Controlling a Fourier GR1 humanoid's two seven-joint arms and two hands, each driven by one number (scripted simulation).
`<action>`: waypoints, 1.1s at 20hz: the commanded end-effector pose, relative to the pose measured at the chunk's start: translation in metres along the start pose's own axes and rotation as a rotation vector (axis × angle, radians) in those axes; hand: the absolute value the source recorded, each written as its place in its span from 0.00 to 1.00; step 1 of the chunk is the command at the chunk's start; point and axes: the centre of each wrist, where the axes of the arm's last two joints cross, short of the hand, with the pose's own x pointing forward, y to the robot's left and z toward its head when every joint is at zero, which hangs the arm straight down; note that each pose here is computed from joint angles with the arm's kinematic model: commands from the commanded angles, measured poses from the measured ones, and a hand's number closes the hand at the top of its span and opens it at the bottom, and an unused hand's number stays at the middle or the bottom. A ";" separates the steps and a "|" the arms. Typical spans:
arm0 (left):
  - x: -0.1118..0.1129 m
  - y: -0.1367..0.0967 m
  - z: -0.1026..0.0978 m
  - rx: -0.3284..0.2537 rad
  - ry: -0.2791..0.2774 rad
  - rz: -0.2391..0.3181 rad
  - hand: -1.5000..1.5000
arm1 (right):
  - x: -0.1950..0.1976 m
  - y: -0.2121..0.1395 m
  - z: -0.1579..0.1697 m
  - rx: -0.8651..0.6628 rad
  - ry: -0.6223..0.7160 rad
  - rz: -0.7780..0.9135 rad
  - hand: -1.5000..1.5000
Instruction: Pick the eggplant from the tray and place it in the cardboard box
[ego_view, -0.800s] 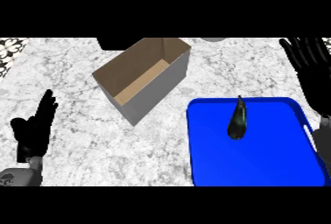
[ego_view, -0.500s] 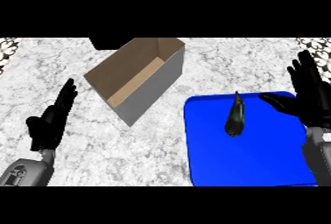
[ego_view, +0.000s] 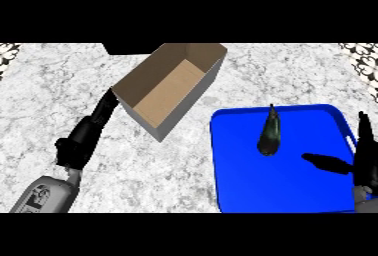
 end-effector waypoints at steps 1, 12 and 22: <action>0.007 -0.017 -0.004 -0.081 -0.008 -0.008 0.50 | -0.018 0.008 0.018 -0.083 -0.009 0.244 0.00; 0.018 -0.026 -0.011 -0.126 -0.003 -0.013 0.50 | 0.119 0.038 0.054 0.126 0.199 0.333 0.00; 0.024 -0.028 -0.010 -0.116 -0.006 0.003 0.50 | 0.201 0.030 0.070 0.127 0.332 0.320 0.00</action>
